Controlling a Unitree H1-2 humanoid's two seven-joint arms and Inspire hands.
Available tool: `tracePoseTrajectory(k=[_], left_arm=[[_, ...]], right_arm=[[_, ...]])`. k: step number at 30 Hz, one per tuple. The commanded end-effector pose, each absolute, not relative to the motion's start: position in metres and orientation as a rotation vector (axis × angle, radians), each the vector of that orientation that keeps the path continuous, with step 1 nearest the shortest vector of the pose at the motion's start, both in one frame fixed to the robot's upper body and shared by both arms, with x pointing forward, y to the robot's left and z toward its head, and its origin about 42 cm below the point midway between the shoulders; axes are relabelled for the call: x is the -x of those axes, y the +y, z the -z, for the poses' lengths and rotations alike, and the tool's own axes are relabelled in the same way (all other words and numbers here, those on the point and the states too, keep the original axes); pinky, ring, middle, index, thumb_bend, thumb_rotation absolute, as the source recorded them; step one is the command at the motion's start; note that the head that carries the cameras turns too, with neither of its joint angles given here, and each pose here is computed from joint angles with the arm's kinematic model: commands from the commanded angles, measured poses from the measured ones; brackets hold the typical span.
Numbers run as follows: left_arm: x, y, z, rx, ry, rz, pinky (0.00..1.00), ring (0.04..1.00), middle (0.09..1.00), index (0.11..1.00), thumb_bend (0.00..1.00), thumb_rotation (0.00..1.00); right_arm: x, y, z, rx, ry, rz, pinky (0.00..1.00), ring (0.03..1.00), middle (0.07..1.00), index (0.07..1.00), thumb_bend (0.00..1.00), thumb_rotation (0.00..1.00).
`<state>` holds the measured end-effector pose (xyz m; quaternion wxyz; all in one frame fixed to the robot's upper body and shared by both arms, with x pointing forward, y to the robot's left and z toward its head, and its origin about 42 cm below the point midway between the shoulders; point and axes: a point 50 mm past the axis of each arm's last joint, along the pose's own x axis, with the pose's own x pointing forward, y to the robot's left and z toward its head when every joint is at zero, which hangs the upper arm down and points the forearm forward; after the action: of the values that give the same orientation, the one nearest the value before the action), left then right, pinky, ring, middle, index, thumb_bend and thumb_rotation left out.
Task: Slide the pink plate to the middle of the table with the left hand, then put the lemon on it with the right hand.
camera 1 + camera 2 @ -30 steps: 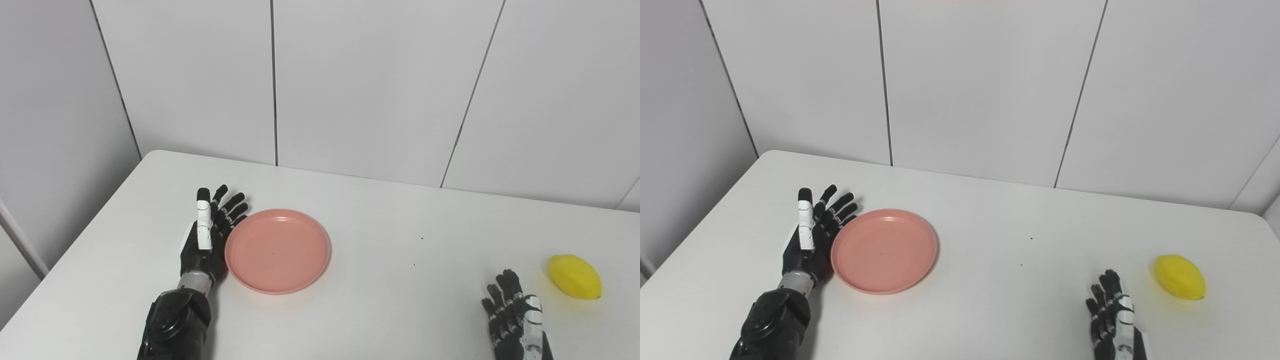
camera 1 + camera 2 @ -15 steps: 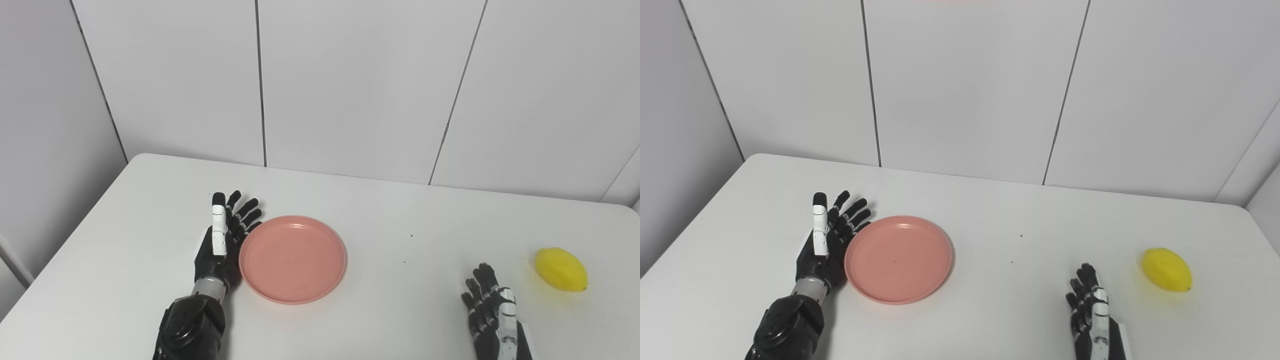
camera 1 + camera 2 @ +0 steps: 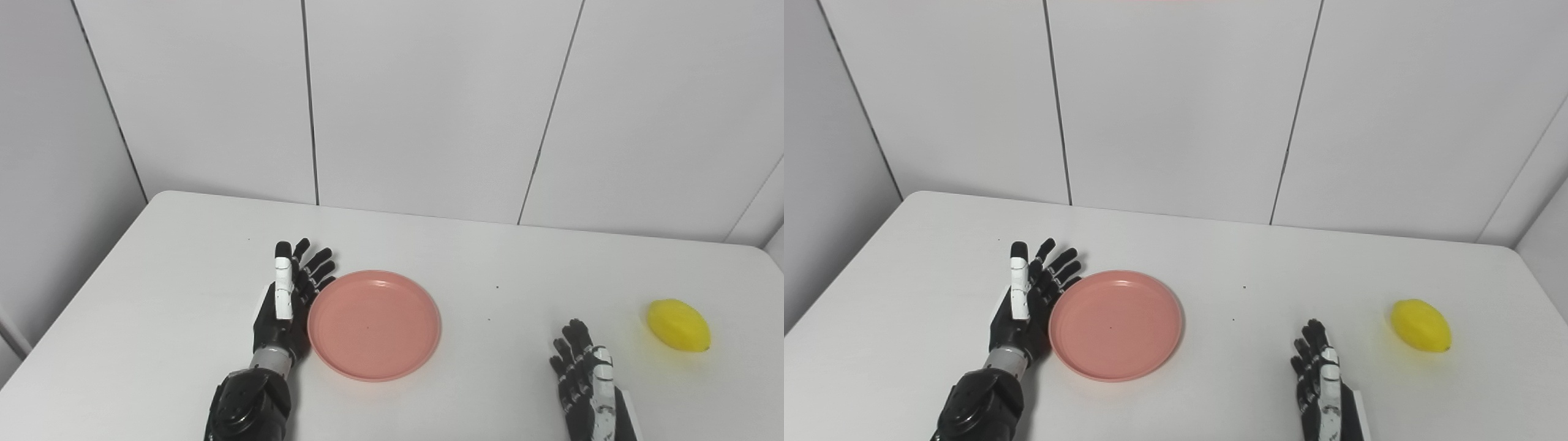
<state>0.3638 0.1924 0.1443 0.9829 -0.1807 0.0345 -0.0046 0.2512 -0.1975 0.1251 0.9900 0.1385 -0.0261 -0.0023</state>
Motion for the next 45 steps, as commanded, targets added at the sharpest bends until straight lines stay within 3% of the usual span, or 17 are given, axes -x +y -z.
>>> tracePoseTrajectory(k=[1, 21, 32, 45], left_arm=[[-0.359, 0.182, -0.137, 0.392, 0.102, 0.009, 0.89, 0.896, 0.882, 0.931, 0.85, 0.94], [-0.357, 0.147, -0.139, 0.480, 0.113, 0.069, 0.95, 0.943, 0.921, 0.919, 0.82, 0.91], [-0.358, 0.137, -0.143, 0.462, 0.109, 0.096, 0.95, 0.939, 0.923, 0.925, 0.78, 0.96], [-0.361, 0.128, -0.137, 0.464, 0.134, 0.127, 0.94, 0.929, 0.912, 0.909, 0.84, 0.92]], right_arm=[[-0.252, -0.193, -0.133, -0.281, -0.070, -0.003, 1.00, 0.973, 0.969, 0.951, 0.74, 0.98], [-0.251, -0.180, -0.138, -0.275, -0.070, -0.012, 1.00, 0.972, 0.972, 0.953, 0.73, 0.98], [-0.255, -0.164, -0.139, -0.276, -0.083, 0.016, 1.00, 0.939, 0.945, 0.931, 0.71, 0.96], [-0.257, -0.158, -0.140, -0.259, -0.084, 0.029, 1.00, 0.935, 0.948, 0.938, 0.72, 0.97]])
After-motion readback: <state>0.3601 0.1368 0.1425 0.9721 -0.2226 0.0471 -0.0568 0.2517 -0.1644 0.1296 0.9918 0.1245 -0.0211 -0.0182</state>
